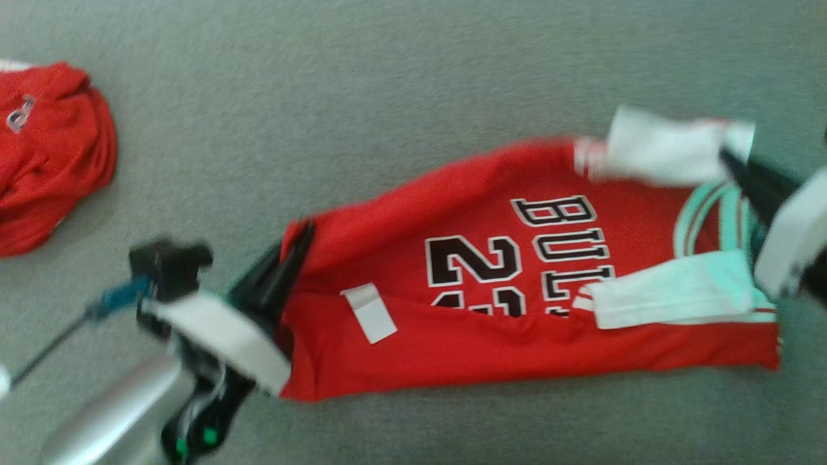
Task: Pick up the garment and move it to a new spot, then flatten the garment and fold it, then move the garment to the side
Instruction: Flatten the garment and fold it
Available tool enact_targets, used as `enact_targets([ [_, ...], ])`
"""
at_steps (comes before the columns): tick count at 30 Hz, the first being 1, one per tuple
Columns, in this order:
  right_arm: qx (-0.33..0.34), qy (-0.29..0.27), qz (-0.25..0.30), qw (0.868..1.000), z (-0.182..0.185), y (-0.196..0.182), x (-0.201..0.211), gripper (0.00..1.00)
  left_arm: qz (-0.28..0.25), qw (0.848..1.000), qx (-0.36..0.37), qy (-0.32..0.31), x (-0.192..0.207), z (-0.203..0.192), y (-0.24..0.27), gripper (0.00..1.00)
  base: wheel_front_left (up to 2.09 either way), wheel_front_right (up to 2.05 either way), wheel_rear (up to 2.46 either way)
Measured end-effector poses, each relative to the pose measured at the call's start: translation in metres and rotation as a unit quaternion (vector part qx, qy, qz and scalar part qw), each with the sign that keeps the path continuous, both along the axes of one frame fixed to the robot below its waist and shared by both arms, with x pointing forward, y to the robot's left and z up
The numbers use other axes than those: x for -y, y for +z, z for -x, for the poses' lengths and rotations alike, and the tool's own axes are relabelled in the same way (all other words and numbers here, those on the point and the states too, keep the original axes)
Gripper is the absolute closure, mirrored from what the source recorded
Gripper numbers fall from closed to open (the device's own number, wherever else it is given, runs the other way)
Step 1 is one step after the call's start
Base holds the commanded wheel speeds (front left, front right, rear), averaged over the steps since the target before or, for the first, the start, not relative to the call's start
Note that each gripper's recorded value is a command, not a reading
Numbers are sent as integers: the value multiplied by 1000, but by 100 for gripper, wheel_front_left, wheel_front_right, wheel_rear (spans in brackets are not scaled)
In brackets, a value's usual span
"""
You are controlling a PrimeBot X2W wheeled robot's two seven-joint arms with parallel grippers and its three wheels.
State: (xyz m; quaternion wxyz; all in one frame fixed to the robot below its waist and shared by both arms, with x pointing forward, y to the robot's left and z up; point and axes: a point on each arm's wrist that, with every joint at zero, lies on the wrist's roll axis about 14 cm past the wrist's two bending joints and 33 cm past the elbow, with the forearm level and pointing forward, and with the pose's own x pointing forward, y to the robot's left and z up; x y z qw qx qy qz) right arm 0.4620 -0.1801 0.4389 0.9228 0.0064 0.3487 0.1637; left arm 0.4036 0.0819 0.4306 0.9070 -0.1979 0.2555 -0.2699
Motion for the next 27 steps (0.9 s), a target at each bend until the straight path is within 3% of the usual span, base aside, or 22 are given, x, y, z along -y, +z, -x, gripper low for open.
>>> enact_targets([
  [6,-36,-31,11,999,54,-9,24,100,12,1000,-26,-3,8,38,0,100,0,0,0],
  [7,-50,-33,13,998,64,-14,25,100,9,1000,-28,-1,8,41,-1,82,0,0,0],
  [8,-51,-34,17,998,67,-15,25,66,3,1000,-29,5,5,41,-3,59,0,0,0],
  [9,-50,-36,23,998,68,-16,26,0,-4,999,-29,13,2,40,-4,5,0,0,0],
  [10,-51,-38,27,998,68,-17,27,0,-13,999,-30,19,-2,40,-7,0,0,0,0],
  [13,-61,-44,30,997,71,-20,30,0,-62,997,-10,41,-21,35,-14,0,0,0,0],
  [20,-96,-120,22,988,71,-28,58,0,-80,985,67,136,-46,16,2,0,0,0,0],
  [27,-195,-111,32,974,81,-63,46,0,-70,970,146,179,-39,2,29,0,0,0,0],
])
